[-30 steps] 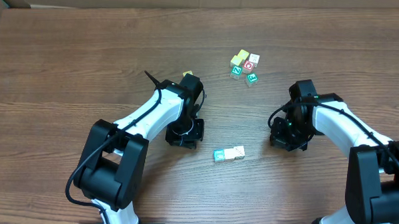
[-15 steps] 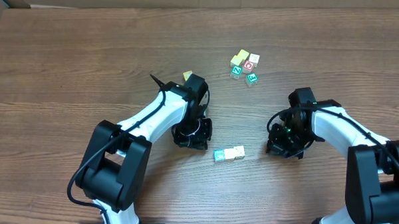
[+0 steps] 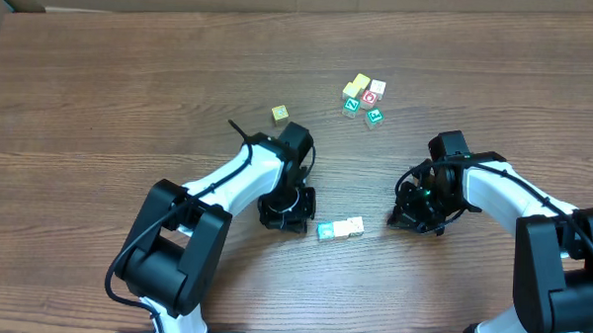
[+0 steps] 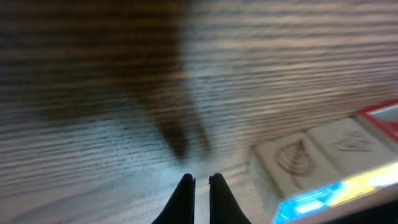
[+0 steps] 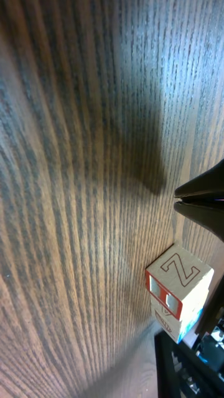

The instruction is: Flip 3 blocks

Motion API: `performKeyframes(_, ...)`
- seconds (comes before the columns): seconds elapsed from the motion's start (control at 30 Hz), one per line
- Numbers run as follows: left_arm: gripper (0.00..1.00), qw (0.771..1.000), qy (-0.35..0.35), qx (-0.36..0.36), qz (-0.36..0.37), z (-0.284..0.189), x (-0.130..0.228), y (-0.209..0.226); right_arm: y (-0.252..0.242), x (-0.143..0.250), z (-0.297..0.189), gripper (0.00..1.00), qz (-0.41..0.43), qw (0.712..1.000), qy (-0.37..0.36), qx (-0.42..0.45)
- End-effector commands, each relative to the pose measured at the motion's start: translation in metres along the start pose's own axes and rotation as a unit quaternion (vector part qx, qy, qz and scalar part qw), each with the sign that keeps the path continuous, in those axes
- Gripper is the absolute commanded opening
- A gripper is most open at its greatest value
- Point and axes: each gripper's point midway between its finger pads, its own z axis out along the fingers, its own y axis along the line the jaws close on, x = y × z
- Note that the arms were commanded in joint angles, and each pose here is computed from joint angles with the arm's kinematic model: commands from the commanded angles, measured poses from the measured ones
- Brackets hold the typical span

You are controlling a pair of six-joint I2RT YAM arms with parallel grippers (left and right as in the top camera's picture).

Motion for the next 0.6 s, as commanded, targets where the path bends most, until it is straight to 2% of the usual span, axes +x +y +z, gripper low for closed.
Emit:
performKeyframes(0.0,0.04,1.0,0.01,0.013,-0.012,0.011,0.007,0.0,0.006,0.001,-0.005,0.04,-0.003,1.0,-0.006,-0.013)
performKeyframes(0.2,0.04,0.998,0.025,0.05,-0.007,0.012,0.012,-0.012,0.01,0.004,-0.002,0.04,-0.013,1.0,-0.003,-0.011)
performKeyframes(0.57,0.04,0.998,0.024,0.049,-0.006,0.012,0.012,-0.012,0.026,0.013,0.01,0.04,-0.049,0.999,-0.001,-0.003)
